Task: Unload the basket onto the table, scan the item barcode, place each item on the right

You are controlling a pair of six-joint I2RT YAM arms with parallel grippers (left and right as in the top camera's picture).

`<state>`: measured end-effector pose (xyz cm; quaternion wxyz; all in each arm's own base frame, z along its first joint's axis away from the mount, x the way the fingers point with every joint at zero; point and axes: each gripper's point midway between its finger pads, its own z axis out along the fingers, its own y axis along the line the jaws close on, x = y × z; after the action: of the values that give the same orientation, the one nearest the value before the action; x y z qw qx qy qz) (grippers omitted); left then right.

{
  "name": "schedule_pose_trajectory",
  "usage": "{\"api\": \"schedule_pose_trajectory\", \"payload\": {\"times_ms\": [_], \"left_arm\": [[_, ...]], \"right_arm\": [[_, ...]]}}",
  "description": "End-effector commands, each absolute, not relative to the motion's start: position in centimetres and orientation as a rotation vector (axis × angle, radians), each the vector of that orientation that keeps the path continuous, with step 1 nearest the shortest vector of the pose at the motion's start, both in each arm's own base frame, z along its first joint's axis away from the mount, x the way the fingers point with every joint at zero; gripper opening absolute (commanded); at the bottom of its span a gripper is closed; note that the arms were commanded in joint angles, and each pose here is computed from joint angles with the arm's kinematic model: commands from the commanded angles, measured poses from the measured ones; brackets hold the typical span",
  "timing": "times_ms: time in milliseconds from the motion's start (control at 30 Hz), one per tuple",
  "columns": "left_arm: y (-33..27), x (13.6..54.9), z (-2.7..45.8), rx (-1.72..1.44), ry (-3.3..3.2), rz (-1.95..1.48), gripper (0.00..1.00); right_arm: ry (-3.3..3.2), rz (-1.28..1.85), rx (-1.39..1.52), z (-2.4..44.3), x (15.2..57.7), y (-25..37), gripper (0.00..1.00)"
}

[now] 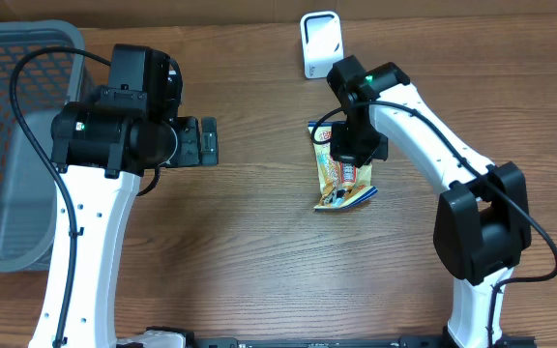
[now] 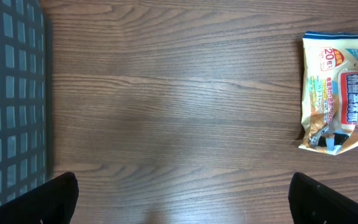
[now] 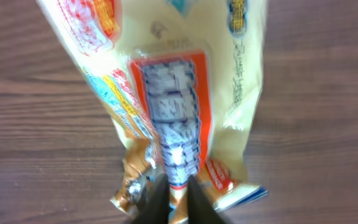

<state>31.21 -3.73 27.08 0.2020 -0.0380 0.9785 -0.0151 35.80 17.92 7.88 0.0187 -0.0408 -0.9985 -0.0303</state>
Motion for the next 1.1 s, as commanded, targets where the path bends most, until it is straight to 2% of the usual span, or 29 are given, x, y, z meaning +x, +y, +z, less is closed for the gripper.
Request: {"api": "schedule_pose_trajectory", "payload": {"times_ms": [0, 400, 600, 833, 933, 967, 1000, 1033, 1067], "left_arm": [[-3.5, 31.6, 27.5, -0.133, 2.717, -0.034, 1.0], [-3.5, 31.6, 27.5, -0.133, 2.718, -0.034, 1.0], [-3.5, 31.6, 27.5, -0.133, 2.718, -0.034, 1.0], [-3.5, 31.6, 27.5, -0.133, 2.718, -0.034, 1.0], [-3.5, 31.6, 27.5, -0.134, 2.718, -0.034, 1.0], [-3.5, 31.6, 27.5, -0.133, 2.718, -0.034, 1.0], [-3.5, 31.6, 27.5, -0.133, 2.718, -0.034, 1.0], [-3.5, 31.6, 27.5, -0.134, 2.718, -0.033, 1.0], [-3.5, 31.6, 27.5, -0.133, 2.718, -0.034, 1.0]], "right_arm": [[-3.141, -0.101, -0.106, 7.4, 36.5, 18.1, 0.04], [-3.012, 0.016, -0.15, 0.1, 32.0, 14.8, 0.04], [-2.962, 0.197, -0.159, 1.7, 31.1, 12.1, 0.04], [-2.983, 0.332, -0.142, 6.9, 32.6, 11.0, 0.04], [-2.994, 0.281, -0.049, 8.1, 33.1, 11.7, 0.19], [-2.99, 0.242, 0.017, 8.1, 33.0, 12.2, 0.31], [-2.977, 0.184, 0.088, 8.0, 32.7, 12.9, 0.52], [-2.963, 0.134, 0.126, 8.0, 32.4, 13.5, 0.65], [-2.946, 0.072, 0.164, 7.9, 32.1, 14.3, 0.74]]}}
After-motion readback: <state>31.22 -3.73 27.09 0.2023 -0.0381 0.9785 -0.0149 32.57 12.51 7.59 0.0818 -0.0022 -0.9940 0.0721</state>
